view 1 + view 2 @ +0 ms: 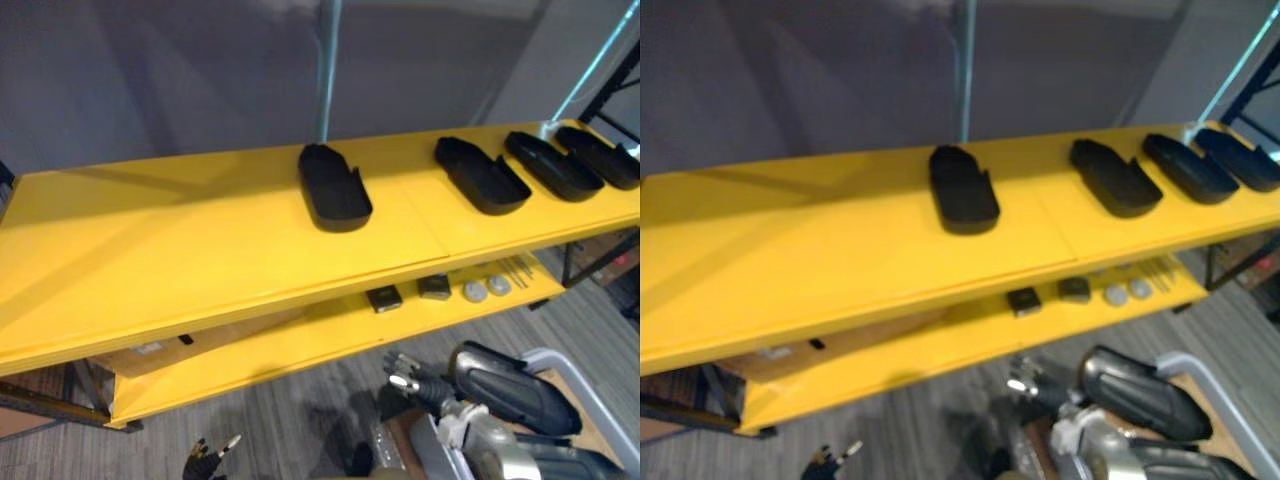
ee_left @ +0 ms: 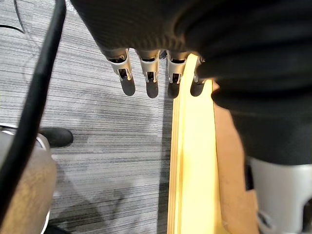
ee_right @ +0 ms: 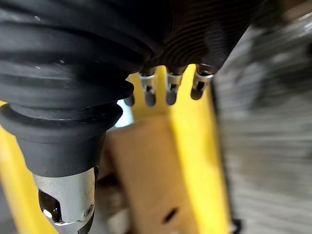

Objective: Walk over and take plastic housings, then place them on the shelf

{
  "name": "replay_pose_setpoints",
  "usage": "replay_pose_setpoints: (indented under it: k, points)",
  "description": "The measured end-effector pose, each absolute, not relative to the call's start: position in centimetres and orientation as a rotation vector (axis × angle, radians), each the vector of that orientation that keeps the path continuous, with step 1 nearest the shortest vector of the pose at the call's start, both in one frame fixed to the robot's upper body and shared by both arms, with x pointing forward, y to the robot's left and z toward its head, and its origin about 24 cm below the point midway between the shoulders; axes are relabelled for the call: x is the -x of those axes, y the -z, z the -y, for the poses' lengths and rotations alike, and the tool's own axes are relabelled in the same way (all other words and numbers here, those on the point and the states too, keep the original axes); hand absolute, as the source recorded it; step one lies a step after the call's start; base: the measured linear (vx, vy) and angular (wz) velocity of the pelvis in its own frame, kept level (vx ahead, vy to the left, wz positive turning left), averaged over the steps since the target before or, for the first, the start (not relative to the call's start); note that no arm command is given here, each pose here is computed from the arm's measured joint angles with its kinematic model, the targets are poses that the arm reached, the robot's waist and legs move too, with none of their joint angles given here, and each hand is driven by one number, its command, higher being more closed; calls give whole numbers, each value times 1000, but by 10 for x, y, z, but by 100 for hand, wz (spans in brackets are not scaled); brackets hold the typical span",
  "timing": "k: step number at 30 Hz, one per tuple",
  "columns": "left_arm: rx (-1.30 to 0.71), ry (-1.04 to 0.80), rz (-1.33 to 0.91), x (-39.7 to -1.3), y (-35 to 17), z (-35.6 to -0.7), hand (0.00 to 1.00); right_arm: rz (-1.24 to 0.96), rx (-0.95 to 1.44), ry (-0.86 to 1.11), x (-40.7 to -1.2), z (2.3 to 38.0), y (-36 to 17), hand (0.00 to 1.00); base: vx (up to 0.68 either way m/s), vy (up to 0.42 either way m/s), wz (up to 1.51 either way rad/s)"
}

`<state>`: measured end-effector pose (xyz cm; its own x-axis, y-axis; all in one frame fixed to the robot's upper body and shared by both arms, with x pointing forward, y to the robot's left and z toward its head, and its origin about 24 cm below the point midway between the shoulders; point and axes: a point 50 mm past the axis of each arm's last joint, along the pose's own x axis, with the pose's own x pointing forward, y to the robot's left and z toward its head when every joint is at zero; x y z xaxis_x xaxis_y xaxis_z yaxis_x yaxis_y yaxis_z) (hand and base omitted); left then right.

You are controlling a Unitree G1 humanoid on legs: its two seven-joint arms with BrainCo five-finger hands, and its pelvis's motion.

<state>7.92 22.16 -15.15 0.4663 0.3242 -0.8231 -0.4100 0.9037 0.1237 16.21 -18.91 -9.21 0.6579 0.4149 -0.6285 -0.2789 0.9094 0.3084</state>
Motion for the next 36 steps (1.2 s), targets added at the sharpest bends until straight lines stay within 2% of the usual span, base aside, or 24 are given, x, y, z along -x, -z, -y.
replay_pose_setpoints:
  k: [8, 12, 19, 27, 36]
  points:
    - [57, -412, -1003, -83, 153, -218, 0, -1051, -120, -150, -120, 198, 142, 0, -5, 0, 5]
    - [60, -404, -1013, -86, 154, -214, 0, -1103, -139, -55, -103, 196, 154, 0, 0, 0, 0]
    - [63, -399, -1027, -86, 156, -214, 0, -1097, -139, 84, -104, 199, 157, 0, -15, 0, 9]
    - [108, -402, -1049, -83, 158, -214, 0, -1158, -271, 196, -99, 192, 163, 0, 1, 2, 7]
    - [137, -369, -1080, -84, 160, -211, 0, -1186, -308, 205, -100, 187, 165, 0, -3, 5, 5]
